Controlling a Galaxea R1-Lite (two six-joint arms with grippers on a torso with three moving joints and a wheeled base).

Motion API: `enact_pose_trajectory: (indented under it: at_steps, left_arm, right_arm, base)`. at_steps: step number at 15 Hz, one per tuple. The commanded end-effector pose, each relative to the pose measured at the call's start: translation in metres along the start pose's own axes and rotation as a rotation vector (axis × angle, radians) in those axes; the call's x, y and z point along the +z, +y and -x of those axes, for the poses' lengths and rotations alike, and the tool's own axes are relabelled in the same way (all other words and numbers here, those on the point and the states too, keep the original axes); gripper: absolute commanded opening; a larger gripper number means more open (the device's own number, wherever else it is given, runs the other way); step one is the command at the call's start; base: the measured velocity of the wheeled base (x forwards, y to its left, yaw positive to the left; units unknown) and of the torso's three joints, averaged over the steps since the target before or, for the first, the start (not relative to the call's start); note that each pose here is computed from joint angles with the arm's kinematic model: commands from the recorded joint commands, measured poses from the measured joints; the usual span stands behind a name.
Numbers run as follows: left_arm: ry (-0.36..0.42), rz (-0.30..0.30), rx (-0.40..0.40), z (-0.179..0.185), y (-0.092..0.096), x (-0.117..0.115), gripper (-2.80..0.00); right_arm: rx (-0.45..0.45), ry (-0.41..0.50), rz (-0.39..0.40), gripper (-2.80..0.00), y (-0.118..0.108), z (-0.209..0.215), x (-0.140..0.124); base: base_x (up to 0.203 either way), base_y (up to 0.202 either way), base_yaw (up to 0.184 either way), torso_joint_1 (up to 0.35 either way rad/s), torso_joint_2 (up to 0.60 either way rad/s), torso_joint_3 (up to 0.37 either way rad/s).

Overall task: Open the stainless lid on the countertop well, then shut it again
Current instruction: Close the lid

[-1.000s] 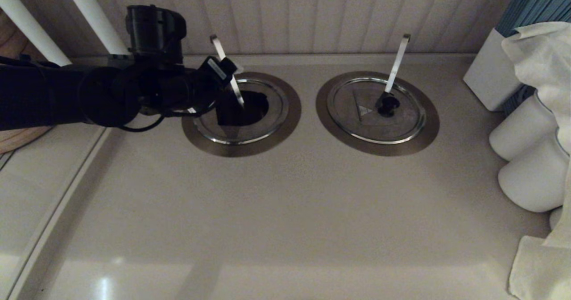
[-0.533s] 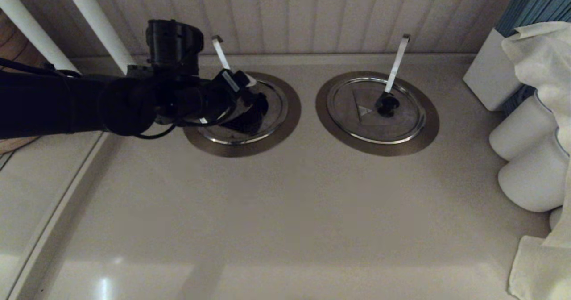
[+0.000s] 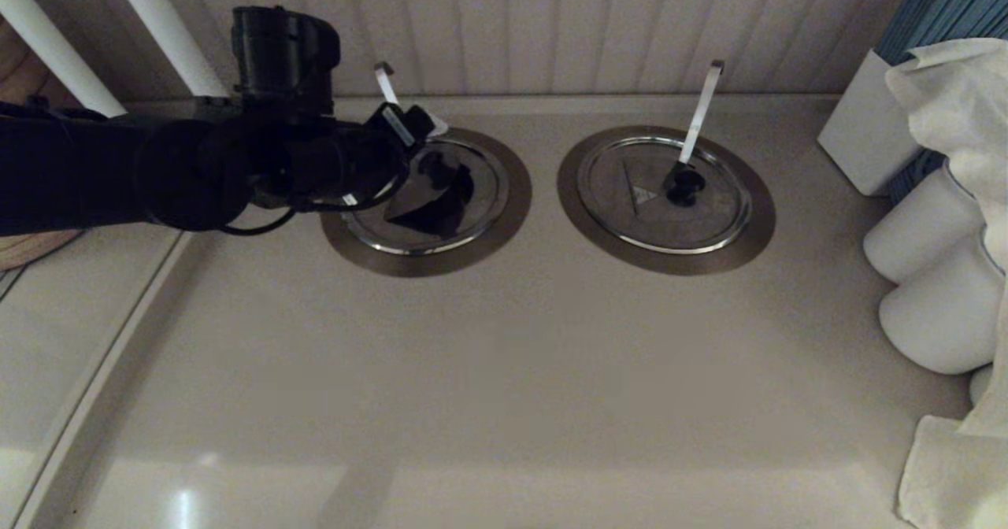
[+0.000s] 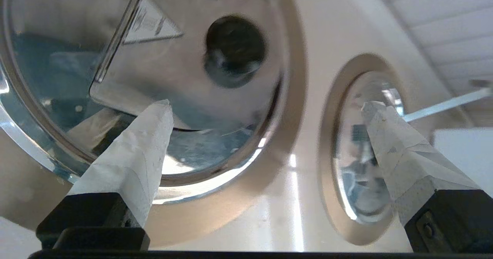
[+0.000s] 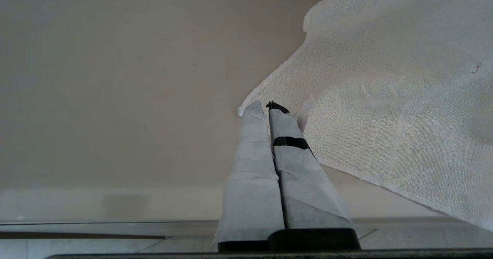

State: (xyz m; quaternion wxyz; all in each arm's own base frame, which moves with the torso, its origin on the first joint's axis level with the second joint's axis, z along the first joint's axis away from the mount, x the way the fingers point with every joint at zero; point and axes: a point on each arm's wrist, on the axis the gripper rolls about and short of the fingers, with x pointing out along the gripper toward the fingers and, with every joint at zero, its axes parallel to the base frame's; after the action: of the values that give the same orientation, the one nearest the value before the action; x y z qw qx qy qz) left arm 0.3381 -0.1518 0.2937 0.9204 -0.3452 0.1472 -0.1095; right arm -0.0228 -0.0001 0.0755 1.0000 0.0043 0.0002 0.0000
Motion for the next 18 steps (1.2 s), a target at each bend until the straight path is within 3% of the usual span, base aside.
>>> enact_pose_trajectory:
  at_steps: [1, 4, 10, 12, 14, 16, 18]
  left_arm:
    - [-0.028, 0.008, -0.02, 0.012, -0.005, 0.009, 0.0]
    - [-0.079, 0.022, 0.011, 0.008, 0.01, 0.027, 0.0]
    - [-0.121, 0.025, 0.03, -0.042, 0.042, 0.016, 0.0]
    - [-0.165, 0.006, 0.025, -0.049, 0.051, 0.023, 0.0]
    - [-0.247, 0.003, -0.042, -0.055, 0.049, 0.036, 0.0]
    - [-0.263, -0.006, -0.139, -0.071, 0.044, 0.04, 0.0]
    - [-0.261, -0.015, -0.187, -0.086, 0.042, 0.04, 0.0]
  right_arm:
    - [0.001, 0.0, -0.001, -2.8, 0.0, 0.0, 0.0]
    - [0.0, 0.0, 0.0, -2.8, 0.0, 0.0, 0.0]
    - [0.0, 0.0, -0.001, -2.8, 0.0, 0.0, 0.0]
    - [0.0, 0.0, 0.001, -2.8, 0.0, 0.0, 0.0]
    - [0.001, 0.0, -0.001, -2.8, 0.0, 0.0, 0.0]
    - [0.0, 0.0, -0.001, -2.8, 0.0, 0.0, 0.0]
    - [0.0, -0.002, -0.001, -2.8, 0.0, 0.0, 0.0]
  base:
    - [0.0, 0.0, 0.0, 0.0, 0.0, 0.0]
    - [0.0, 0.0, 0.0, 0.0, 0.0, 0.0]
    - [0.0, 0.0, 0.0, 0.0, 0.0, 0.0]
    - [0.0, 0.0, 0.0, 0.0, 0.0, 0.0]
    - [0.0, 0.0, 0.0, 0.0, 0.0, 0.0]
    - [0.0, 0.0, 0.0, 0.0, 0.0, 0.0]
    - [0.0, 0.0, 0.0, 0.0, 0.0, 0.0]
